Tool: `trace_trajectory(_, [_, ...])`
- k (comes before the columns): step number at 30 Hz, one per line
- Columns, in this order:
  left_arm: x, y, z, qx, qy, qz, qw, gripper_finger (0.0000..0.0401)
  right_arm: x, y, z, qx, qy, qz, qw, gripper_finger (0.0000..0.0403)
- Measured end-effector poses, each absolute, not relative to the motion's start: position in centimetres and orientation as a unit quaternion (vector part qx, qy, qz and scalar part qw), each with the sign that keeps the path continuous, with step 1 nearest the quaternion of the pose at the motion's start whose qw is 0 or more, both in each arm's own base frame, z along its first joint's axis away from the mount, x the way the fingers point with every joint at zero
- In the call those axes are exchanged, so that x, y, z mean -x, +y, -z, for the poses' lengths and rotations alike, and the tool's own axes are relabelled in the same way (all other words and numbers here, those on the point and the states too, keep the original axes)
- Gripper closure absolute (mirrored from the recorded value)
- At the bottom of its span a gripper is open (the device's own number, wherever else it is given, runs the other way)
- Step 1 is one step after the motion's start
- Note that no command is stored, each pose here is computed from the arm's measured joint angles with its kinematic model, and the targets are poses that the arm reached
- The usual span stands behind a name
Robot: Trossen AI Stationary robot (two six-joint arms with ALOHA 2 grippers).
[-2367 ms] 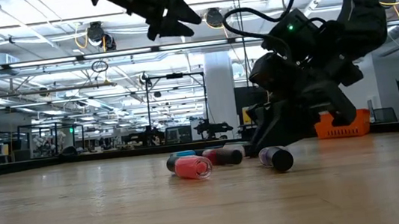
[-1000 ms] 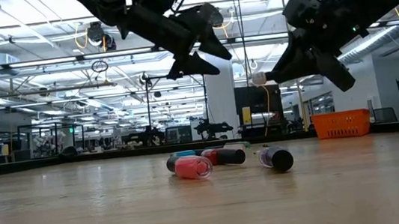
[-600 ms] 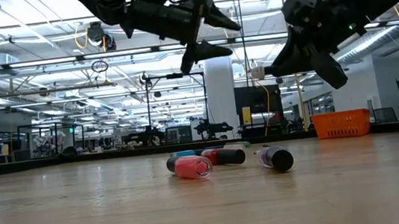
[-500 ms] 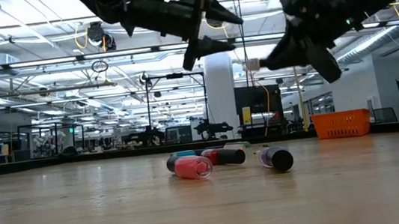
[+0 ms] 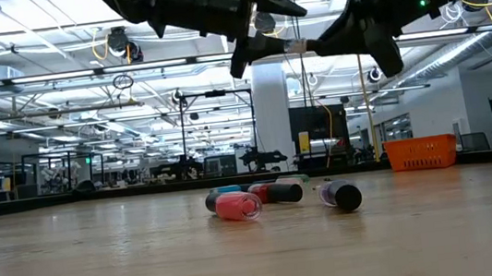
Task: Pick & Place Nail Polish
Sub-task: Put the white nail polish bottle into the orange basket
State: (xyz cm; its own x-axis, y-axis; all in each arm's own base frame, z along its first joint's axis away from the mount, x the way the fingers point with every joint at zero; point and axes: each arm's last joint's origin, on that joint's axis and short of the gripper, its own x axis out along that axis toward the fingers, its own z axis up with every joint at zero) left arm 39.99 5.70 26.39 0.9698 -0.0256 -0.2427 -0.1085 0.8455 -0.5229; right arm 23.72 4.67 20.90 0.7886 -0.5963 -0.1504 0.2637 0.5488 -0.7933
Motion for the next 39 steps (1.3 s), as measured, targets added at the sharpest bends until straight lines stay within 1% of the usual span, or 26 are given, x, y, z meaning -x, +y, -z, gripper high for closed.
trace_trajectory(7, [-40.0, 5.5, -26.4, 0.280, 0.121, -0.020, 0.952, 0.0158, -23.9, 4.7, -21.8, 0.420, 0.181, 0.258, 0.851, 0.0355])
trace_trajectory(23, [-40.2, 4.8, -26.6, 0.257, 0.112, -0.007, 0.960, 0.0158, -24.1, 4.0, -22.3, 0.434, 0.174, 0.275, 0.840, 0.0355])
trace_trajectory(39, [-40.2, 4.8, -26.6, 0.237, 0.112, -0.004, 0.965, 0.0158, -24.1, 4.1, -22.4, 0.431, 0.166, 0.277, 0.843, 0.0355])
